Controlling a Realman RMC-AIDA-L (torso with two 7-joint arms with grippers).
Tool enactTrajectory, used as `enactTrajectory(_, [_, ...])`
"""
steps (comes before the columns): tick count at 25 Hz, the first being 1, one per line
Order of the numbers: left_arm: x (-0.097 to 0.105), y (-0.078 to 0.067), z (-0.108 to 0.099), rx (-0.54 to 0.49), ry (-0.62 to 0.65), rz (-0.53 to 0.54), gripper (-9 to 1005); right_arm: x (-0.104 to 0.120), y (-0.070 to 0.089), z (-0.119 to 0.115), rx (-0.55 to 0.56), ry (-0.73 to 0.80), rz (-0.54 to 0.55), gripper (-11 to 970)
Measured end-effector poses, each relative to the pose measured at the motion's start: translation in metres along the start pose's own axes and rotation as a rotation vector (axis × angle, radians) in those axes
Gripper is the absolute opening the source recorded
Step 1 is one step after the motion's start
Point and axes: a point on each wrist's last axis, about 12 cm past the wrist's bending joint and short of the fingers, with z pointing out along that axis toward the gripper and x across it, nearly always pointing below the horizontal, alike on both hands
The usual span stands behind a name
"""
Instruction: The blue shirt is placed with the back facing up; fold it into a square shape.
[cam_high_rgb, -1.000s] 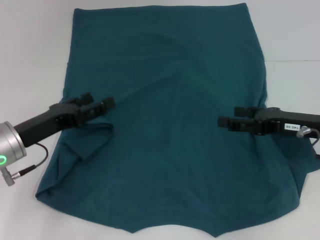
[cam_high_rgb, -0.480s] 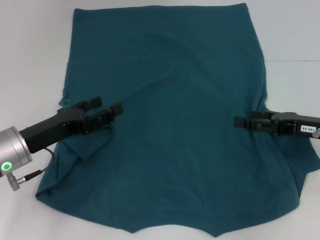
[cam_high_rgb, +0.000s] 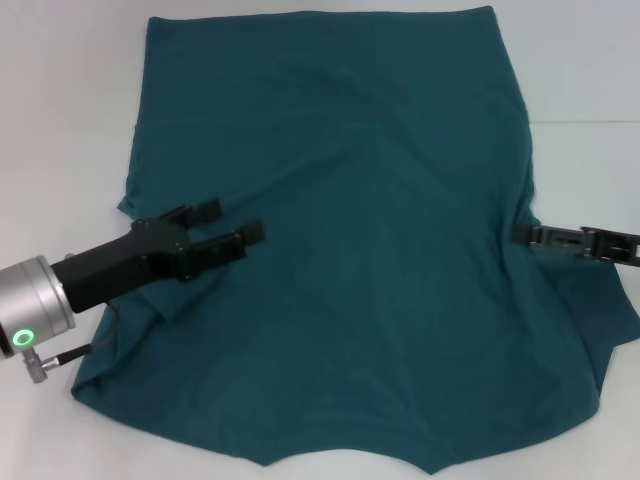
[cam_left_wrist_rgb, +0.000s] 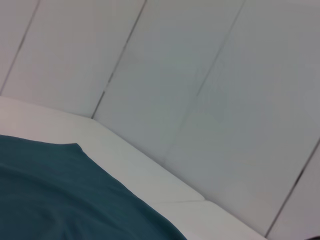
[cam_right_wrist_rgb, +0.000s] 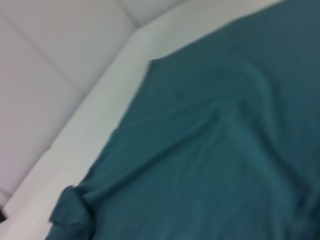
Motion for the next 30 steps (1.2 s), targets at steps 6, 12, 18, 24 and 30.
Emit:
enactTrajectory(6, [0.000, -0.001, 0.004, 0.012, 0.019, 0.012, 933, 0.002, -0.014, -0.024, 0.071, 0.011, 0.132, 866])
enactTrajectory(12, [-0.001, -0.001, 0.006, 0.014, 0.021, 0.016, 932, 0.012, -0.024, -0.046, 0.112, -0.032, 0.188, 854])
enactTrajectory(18, [-0.004, -0.001, 0.008, 0.021, 0.021, 0.019, 933, 0.018, -0.031, -0.059, 0.140, -0.070, 0.221, 843])
enactTrajectory(24, [-0.005, -0.002, 0.010, 0.025, 0.023, 0.021, 933, 0.023, -0.032, -0.050, 0.157, -0.065, 0.213, 832])
enactTrajectory(30, [-0.004, -0.002, 0.009, 0.023, 0.022, 0.018, 932, 0.024, -0.030, -0.040, 0.167, -0.065, 0.195, 820])
